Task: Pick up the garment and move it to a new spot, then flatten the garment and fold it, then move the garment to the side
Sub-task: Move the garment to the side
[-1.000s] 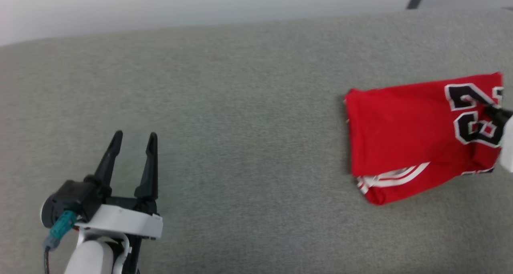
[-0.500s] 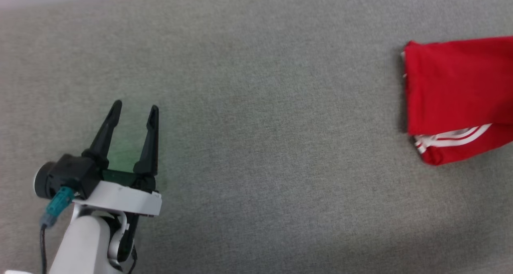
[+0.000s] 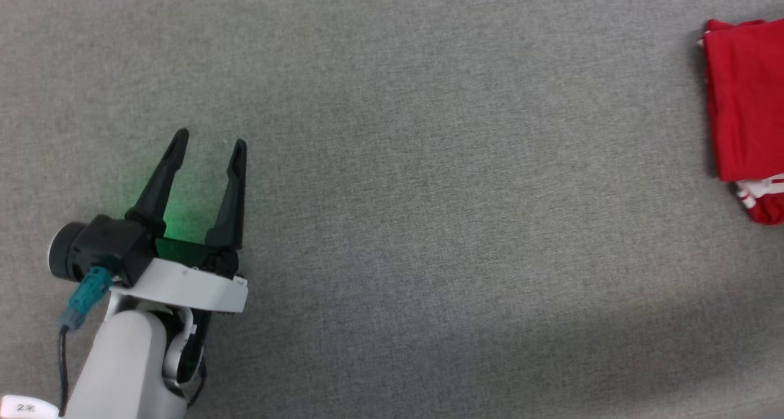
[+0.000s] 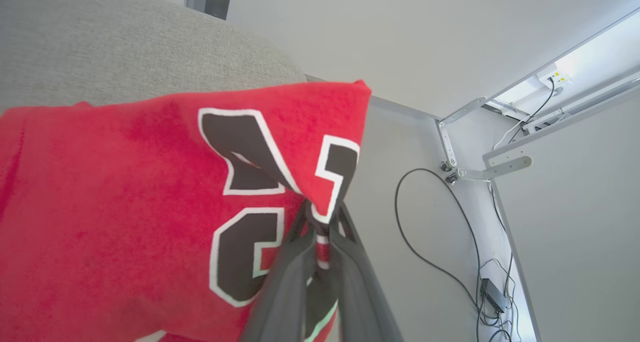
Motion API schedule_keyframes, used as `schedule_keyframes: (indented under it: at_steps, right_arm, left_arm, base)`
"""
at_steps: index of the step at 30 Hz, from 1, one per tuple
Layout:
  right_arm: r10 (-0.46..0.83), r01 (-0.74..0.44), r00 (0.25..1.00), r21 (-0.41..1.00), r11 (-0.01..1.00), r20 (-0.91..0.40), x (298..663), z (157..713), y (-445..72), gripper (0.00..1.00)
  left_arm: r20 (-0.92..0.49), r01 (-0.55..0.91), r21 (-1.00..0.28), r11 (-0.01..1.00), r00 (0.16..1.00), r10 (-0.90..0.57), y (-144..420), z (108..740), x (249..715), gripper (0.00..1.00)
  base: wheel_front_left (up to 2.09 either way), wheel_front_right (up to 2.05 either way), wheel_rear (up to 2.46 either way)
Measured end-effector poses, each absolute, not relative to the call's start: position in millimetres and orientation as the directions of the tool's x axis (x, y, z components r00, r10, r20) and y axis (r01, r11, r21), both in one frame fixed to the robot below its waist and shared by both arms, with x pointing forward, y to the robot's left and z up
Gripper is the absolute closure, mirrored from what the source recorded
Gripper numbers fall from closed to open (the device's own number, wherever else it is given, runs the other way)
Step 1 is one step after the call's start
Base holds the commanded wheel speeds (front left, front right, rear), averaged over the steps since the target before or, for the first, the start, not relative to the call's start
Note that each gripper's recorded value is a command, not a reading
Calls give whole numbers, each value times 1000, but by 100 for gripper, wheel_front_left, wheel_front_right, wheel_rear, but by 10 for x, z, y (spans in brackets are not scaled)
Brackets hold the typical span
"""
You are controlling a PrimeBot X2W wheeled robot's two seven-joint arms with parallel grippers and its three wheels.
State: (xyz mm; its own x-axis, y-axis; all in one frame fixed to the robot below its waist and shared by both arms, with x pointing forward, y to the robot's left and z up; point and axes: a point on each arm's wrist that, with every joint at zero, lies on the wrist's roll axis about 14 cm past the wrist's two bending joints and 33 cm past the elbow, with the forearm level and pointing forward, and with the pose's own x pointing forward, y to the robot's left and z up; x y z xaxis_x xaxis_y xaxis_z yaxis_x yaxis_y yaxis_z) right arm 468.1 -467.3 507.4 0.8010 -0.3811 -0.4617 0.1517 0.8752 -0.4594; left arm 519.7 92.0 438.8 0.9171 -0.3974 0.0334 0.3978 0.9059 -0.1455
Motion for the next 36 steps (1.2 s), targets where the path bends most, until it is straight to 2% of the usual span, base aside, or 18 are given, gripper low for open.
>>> schedule_keyframes:
  at_steps: [7, 13, 14, 15, 19, 21, 23, 24, 25, 36]
  right_arm:
    - [-407, 161, 791, -486, 859, -457, 4756, 4985, -4779, 100]
    - [-449, 205, 742, -469, 859, -498, 4689, 4794, -4877, 100]
    - [-451, 209, 736, -465, 860, -504, 4684, 4770, -4877, 98]
    - [-452, 214, 734, -460, 862, -507, 4680, 4753, -4875, 87]
    - [-457, 227, 737, -455, 861, -498, 4686, 4775, -4884, 61]
    - [-460, 233, 741, -454, 860, -490, 4689, 4811, -4889, 36]
    - [-460, 240, 748, -451, 860, -479, 4691, 4855, -4890, 25]
    - [-459, 242, 751, -449, 860, -474, 4694, 4878, -4886, 8]
    - [-457, 241, 754, -448, 861, -471, 4698, 4898, -4876, 0]
    - [-352, 211, 863, -376, 903, -363, 4816, 5177, -4505, 0]
  left_arm:
    - [25, 391, -143, 909, 920, -392, 953, 4348, 5214, 0]
    - [21, 381, -140, 914, 924, -382, 998, 4345, 5206, 0]
    - [22, 379, -140, 915, 925, -380, 1004, 4352, 5204, 0]
    - [23, 378, -139, 915, 925, -379, 1008, 4359, 5201, 0]
    - [29, 372, -136, 918, 928, -372, 1032, 4403, 5190, 0]
    - [34, 370, -134, 919, 929, -369, 1040, 4434, 5179, 0]
    - [36, 367, -133, 921, 930, -365, 1053, 4461, 5163, 0]
    - [40, 365, -133, 922, 931, -363, 1057, 4483, 5157, 0]
    - [43, 363, -132, 922, 932, -361, 1061, 4504, 5149, 0]
    - [56, 327, -125, 937, 945, -323, 1190, 4699, 4939, 0]
  base:
    - [0, 0, 0]
    - [0, 0, 0]
    - [0, 0, 0]
    - [0, 0, 0]
    - [0, 0, 0]
    - [0, 0, 0]
    - [0, 0, 0]
    - [0, 0, 0]
    - [0, 0, 0]
    - [0, 0, 0]
